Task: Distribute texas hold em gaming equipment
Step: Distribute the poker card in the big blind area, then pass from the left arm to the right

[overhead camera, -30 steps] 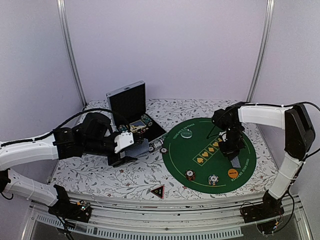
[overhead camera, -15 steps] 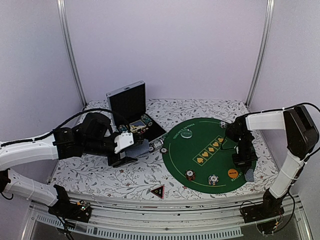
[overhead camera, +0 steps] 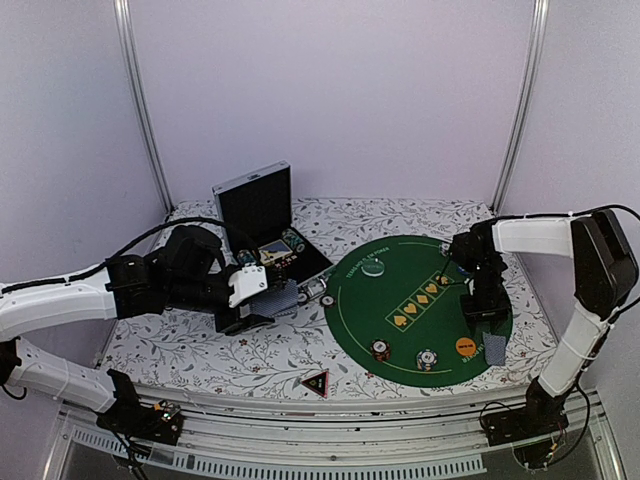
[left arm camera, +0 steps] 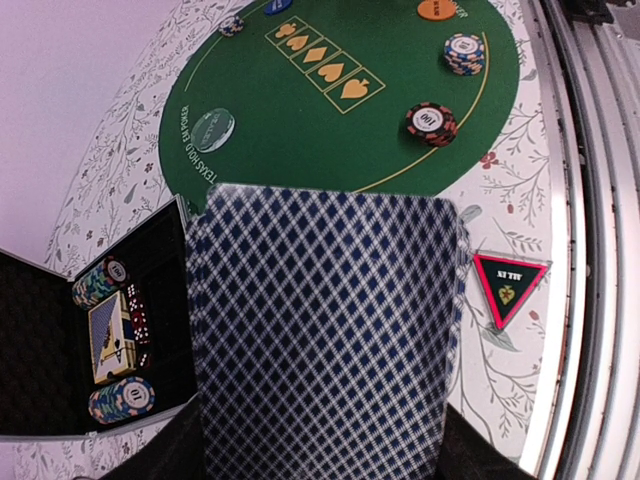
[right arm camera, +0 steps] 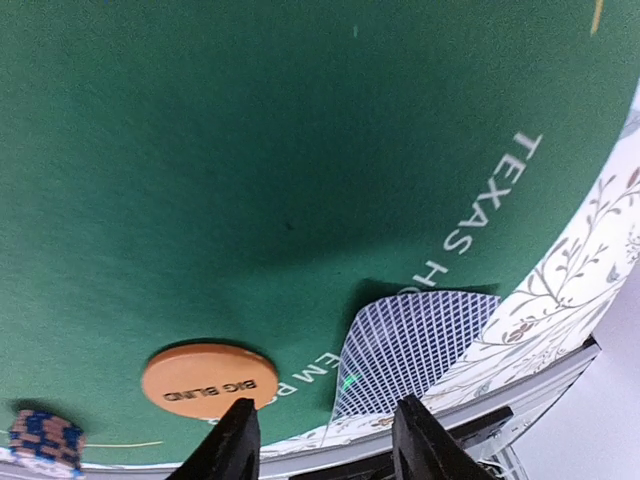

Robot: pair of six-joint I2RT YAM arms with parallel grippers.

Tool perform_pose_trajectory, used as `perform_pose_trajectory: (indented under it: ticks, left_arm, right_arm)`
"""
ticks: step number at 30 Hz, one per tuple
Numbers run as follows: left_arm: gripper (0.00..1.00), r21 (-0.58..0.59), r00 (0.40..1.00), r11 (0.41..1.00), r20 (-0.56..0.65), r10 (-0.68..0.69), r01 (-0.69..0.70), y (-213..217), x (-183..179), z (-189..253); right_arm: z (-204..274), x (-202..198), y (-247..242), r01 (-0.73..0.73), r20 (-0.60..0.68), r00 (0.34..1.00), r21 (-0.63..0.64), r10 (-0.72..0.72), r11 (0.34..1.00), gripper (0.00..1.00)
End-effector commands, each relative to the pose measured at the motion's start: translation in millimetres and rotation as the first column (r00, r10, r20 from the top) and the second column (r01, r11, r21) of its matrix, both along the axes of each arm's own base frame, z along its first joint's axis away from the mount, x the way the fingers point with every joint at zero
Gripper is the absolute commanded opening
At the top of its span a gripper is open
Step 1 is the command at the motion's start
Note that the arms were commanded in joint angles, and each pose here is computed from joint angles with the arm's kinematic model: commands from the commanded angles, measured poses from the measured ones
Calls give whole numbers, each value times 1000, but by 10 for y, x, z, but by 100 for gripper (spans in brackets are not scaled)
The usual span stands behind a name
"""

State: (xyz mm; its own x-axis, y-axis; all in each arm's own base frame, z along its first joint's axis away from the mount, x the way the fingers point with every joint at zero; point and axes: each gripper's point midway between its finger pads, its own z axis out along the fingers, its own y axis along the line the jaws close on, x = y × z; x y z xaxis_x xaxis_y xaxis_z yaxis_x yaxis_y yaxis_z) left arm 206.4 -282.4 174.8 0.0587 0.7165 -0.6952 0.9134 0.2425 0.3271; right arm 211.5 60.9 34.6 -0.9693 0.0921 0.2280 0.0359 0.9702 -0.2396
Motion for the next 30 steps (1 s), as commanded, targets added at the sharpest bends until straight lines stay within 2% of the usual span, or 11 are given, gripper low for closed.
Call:
perform_pose_trajectory:
  ticks: [1,3,5,6,8,10,14,17,24,27,30]
  left_arm:
    - [65,-15,1000,1000,9,-10,10,1,7,41]
    - [65,-16,1000,1000,9,-19,19,-8,-6,41]
    - [65,-13,1000,1000,11,-22,22,-7,-6,35]
    - [65,-15,1000,1000,13,-25,25,-8,-9,39]
    - [65,-18,999,999,16,-33,33,-15,-19,46]
    - [65,-19,999,999,17,-38,38,-16,-25,43]
    - [65,-15,999,999,20,-37,38,-19,-20,29]
    - [65,-9,999,999,22,-31,31,-13,-6,16]
    - [65,8,999,1000,34,-2,1,11,54,-15]
    - [65,12,999,1000,37,6,-6,18,68,-21]
    - [65,14,999,1000,38,9,-10,18,75,-26]
  right_arm:
    - [560,518,305,-53,241,970,82,32,995,50]
    - [869,747,701,-161,365,926,155,95,975,51]
    - [1203,884,1386,-354,494,851,293,176,888,55]
    - [1398,863,1828,-474,560,802,383,209,792,56]
    - [1847,701,2675,-718,722,650,480,238,503,62]
    - [2151,492,3203,-811,800,576,533,170,241,63]
    - [2327,378,3703,-801,800,598,599,38,-17,64]
    - [2234,262,3945,-770,773,632,635,57,-63,70]
    - [1807,191,4173,-752,745,652,660,140,-11,86]
    - [1727,162,4230,-751,742,651,661,158,-10,87]
    - [1592,224,4241,-746,730,661,664,171,53,87]
